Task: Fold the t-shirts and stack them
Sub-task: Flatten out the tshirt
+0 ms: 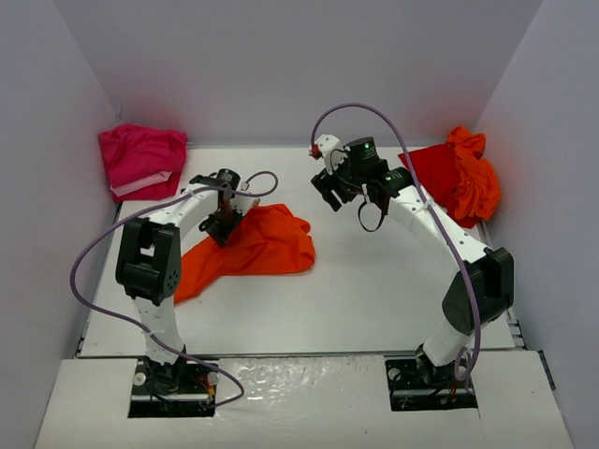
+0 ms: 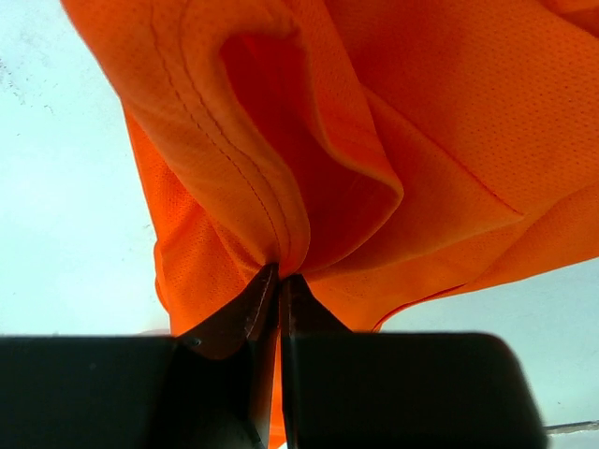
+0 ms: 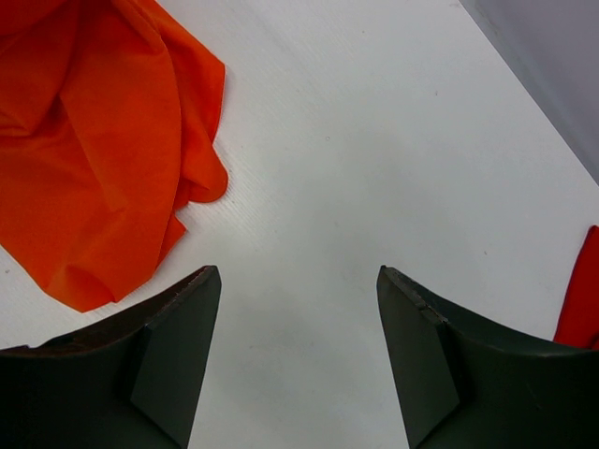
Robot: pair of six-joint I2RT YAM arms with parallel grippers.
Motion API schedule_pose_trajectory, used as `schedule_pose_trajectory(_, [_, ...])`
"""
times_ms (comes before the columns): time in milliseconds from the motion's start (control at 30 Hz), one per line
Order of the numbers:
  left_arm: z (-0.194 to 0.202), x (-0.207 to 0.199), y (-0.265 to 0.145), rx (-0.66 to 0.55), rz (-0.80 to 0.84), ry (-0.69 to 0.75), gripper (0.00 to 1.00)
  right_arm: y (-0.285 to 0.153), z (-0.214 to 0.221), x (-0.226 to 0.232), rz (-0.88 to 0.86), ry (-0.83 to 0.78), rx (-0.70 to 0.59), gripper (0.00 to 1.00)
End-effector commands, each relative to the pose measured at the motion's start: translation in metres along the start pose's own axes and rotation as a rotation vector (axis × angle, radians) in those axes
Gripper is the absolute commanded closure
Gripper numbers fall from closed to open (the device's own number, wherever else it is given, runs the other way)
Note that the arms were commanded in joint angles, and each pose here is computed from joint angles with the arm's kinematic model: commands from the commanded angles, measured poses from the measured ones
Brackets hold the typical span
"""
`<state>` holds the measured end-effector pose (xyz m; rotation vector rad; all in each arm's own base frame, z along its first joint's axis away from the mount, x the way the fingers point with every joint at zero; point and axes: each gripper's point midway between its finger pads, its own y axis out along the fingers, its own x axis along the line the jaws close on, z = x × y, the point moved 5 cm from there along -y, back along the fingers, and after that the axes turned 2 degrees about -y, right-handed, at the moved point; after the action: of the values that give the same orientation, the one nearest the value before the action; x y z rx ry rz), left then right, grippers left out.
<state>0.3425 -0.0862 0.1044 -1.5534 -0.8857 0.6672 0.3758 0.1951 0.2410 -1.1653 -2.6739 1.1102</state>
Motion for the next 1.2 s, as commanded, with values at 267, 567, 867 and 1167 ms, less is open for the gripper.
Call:
schedule_pose_trajectory(267, [-0.024,0.019,-0.100,-0.240,-0.149,-0.007,1.00,-0.014,-0.018,-0.007,0.040,-0.009,-0.096,0.34])
schedule_pose_trajectory(567, [-0.028,0.044,-0.265,-0.523,-0.369,-0.021,1.00,0.004,-0.020,0.012,-0.085,0.021,-0.108,0.26])
schedule_pose_trajectory(867, [-0.022,0.046,-0.274,-0.530,-0.400,-0.038,1.00,0.044,-0.039,0.054,-0.254,0.012,-0.094,0.26])
schedule_pose_trajectory(1167, [-0.012,0.050,-0.284,-0.532,-0.457,-0.044,1.00,0.061,-0.057,0.123,-0.454,-0.091,-0.058,0.29])
